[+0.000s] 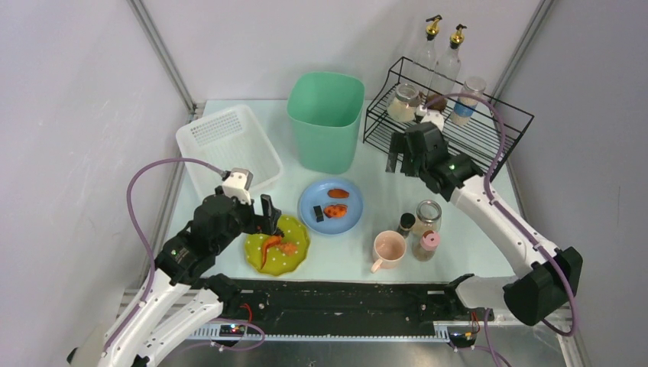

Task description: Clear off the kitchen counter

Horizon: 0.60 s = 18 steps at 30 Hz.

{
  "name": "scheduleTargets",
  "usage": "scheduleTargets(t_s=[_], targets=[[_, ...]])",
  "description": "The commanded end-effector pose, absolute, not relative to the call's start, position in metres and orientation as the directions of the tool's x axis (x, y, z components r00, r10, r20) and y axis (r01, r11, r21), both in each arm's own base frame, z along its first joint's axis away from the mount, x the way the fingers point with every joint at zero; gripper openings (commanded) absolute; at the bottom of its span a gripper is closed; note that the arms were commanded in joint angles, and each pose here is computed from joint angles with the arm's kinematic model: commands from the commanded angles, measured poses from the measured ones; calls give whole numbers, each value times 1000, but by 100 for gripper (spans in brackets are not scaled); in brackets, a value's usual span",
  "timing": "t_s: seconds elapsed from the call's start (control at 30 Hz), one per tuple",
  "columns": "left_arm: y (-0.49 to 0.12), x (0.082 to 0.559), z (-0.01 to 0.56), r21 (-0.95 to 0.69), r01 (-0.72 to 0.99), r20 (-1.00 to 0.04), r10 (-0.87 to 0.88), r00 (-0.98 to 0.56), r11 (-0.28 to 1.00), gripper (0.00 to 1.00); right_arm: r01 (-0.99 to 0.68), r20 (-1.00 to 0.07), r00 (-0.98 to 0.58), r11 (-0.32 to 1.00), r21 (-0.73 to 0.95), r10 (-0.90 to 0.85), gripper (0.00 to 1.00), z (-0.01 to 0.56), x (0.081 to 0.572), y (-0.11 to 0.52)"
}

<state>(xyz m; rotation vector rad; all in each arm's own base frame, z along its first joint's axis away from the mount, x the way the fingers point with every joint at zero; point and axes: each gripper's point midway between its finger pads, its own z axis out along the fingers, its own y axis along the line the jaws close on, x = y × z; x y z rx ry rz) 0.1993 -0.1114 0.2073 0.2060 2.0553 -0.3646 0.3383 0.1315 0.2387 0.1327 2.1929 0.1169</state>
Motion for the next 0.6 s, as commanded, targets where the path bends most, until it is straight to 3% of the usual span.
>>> scheduleTargets(t_s=[0.0,0.33,0.57], targets=[[-108,201,210,-162,283,-882,-10,-471,945,98,141,-822,-530,977,158,209,97,248,315,115],[-108,200,213,-167,288,-886,-15,-464,943,98,376,-748,-624,926,-31,228,99,205,271,57],[-110,200,213,-172,295,-885,-15,-466,940,99,396,-654,-677,916,64,339,99,169,260,53]])
